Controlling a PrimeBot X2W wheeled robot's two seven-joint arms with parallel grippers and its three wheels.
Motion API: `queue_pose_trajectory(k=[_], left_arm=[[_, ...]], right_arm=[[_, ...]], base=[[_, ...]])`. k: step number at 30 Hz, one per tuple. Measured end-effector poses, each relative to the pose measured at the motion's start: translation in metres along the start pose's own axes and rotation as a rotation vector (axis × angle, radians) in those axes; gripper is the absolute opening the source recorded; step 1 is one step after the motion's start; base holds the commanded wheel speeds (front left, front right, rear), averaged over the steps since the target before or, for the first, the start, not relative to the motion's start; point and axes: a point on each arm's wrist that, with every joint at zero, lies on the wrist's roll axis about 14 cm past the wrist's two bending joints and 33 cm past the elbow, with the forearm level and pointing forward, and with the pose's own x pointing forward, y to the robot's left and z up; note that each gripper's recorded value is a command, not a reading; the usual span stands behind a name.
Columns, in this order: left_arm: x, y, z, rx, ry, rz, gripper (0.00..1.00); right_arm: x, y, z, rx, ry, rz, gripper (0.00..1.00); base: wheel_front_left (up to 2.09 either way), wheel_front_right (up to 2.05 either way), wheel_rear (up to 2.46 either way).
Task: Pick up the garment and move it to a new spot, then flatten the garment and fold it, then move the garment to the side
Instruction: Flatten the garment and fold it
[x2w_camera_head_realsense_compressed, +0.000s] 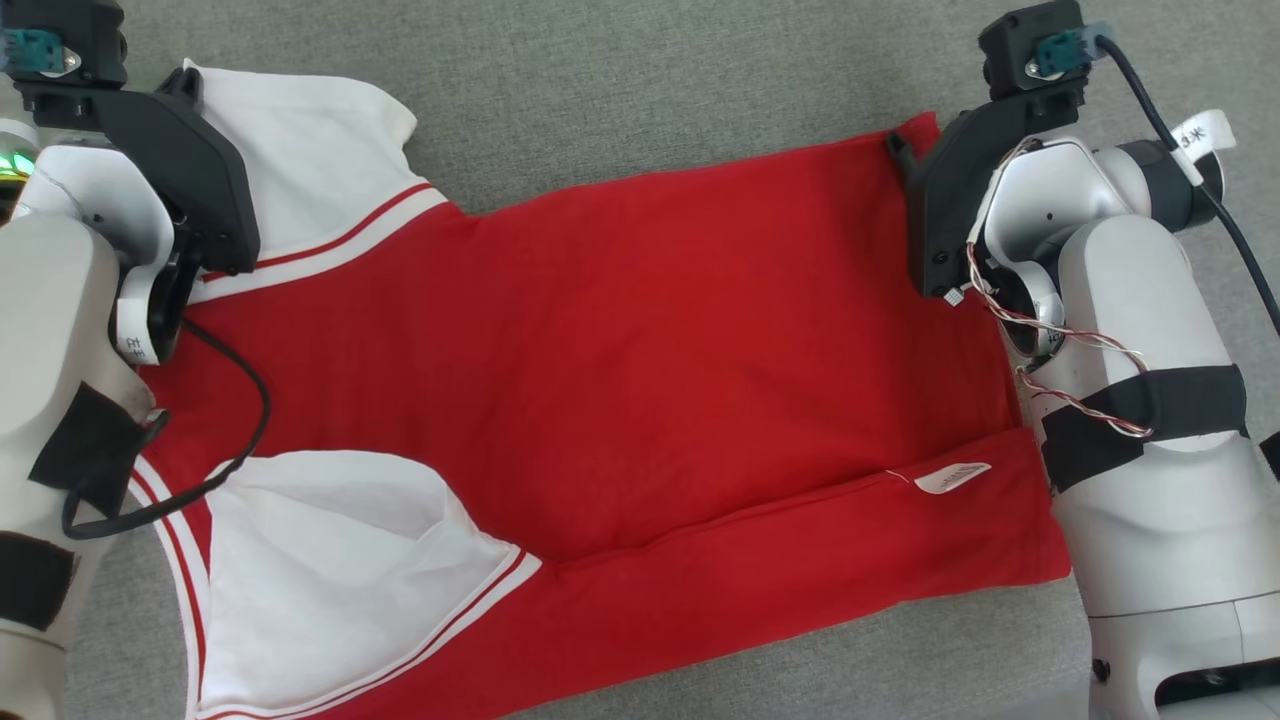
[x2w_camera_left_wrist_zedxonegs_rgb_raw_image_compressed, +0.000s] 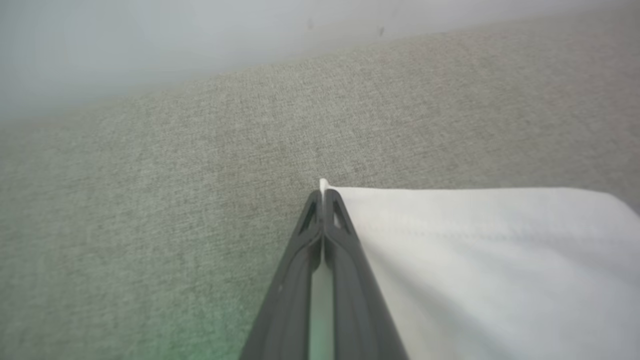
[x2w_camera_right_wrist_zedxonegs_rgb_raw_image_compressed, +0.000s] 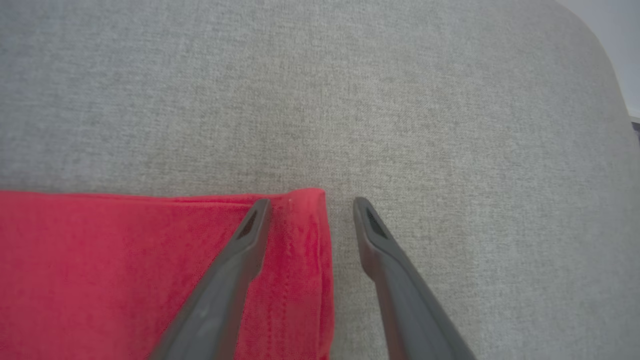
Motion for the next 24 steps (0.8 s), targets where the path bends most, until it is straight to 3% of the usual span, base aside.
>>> queue_pose_trajectory(k=[1,2,3,4,5,18,24], left_arm=[[0.000,0.002,0.000,-0.001,-0.002,0.004,0.00],[-0.001,0.003,0.000,0.000,-0.003,0.006,0.00],[-0.001,0.005,0.000,-0.001,-0.005,0.010,0.00],[-0.002,0.005,0.001,0.000,-0.009,0.009,0.00],[-0.002,0.005,0.002,0.001,-0.013,0.008,0.00],[-0.026,-0.011,0.034,-0.009,-0.192,-0.052,0.00],[-0.051,-0.024,0.026,0.001,-0.276,-0.073,0.00]], right_arm=[[0.001,0.001,0.000,-0.019,0.005,0.001,0.76],[0.002,0.002,0.000,-0.034,0.011,0.002,0.48],[0.003,0.004,-0.001,-0.041,0.015,0.006,0.44],[0.004,0.005,-0.001,-0.044,0.016,0.011,0.29],[0.004,0.006,-0.001,-0.049,0.018,0.014,0.00],[-0.002,0.009,0.014,-0.013,-0.086,0.039,0.00],[-0.014,-0.009,0.019,0.017,-0.200,-0.021,0.00]], base=[[0.00,0.00,0.00],[0.00,0.00,0.00],[0.00,0.00,0.00],[0.00,0.00,0.00],[0.00,0.00,0.00],[0.00,0.00,0.00],[0.00,0.00,0.00]])
